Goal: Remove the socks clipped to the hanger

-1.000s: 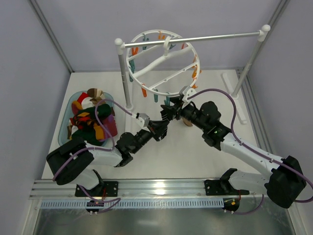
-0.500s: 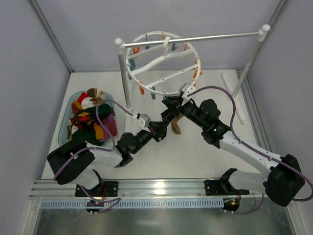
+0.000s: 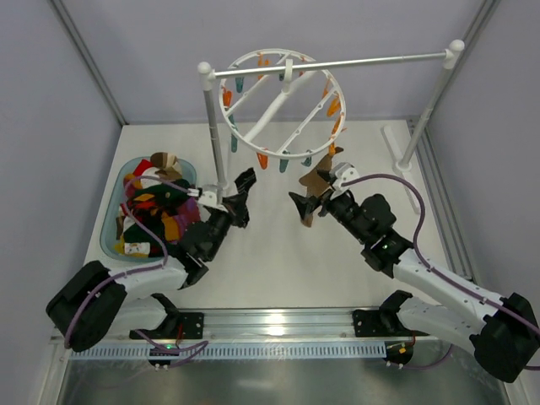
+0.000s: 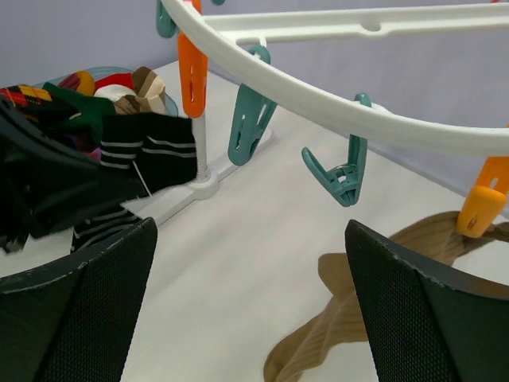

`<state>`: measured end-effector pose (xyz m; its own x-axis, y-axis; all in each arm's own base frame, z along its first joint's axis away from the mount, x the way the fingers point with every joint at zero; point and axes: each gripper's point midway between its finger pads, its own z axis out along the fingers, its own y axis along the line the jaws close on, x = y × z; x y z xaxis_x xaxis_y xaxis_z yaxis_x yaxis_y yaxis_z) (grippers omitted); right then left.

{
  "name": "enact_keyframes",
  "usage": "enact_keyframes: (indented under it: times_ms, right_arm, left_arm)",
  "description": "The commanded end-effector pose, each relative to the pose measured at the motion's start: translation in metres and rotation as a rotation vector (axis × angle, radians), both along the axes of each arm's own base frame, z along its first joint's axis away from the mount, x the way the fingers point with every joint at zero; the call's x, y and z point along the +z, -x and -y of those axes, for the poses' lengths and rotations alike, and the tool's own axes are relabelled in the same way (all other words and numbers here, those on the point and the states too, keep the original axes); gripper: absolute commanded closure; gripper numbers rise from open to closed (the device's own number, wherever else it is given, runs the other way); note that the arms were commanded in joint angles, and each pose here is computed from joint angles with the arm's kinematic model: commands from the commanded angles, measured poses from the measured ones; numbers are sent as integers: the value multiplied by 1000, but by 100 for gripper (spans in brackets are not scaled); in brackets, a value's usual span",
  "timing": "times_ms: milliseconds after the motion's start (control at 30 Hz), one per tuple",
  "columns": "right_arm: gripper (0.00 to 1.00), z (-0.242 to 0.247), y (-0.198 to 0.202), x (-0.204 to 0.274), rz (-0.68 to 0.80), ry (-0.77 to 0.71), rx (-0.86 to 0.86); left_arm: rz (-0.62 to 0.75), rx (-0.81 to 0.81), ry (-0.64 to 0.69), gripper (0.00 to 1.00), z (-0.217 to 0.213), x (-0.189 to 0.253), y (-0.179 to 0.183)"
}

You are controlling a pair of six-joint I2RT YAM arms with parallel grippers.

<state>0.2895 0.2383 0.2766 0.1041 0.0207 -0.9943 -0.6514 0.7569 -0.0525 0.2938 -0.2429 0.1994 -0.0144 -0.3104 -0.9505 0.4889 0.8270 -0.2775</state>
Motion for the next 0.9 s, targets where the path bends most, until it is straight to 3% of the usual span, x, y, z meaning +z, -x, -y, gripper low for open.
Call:
enact_keyframes:
  times_ms: [0, 133, 333, 433, 667, 733, 867]
  right_arm:
    - [0, 23, 3, 28, 79, -77, -92]
    - [0, 43, 11, 25, 100, -86, -149]
    - [0, 69, 19, 29, 143, -118, -225]
    - [0, 70, 21, 30, 151, -125, -218]
    - [0, 77, 29, 30, 159, -146, -223]
    - [0, 80, 32, 32, 169, -156, -224]
    - [0, 83, 36, 35, 179, -172, -226]
  left_arm:
    - [-130, 217, 17, 100, -65, -21, -26]
    - [-230, 405, 16, 100, -124, -31, -31]
    - [-189, 711, 48, 100, -199, 6, -13]
    - [-192, 820, 132, 100, -230, 7, -14]
    - [-307, 1099, 228, 100, -297, -44, -38]
    - [-399, 1077, 219, 100, -299, -67, -51]
    - [-445, 1103, 230, 97, -307, -77, -55]
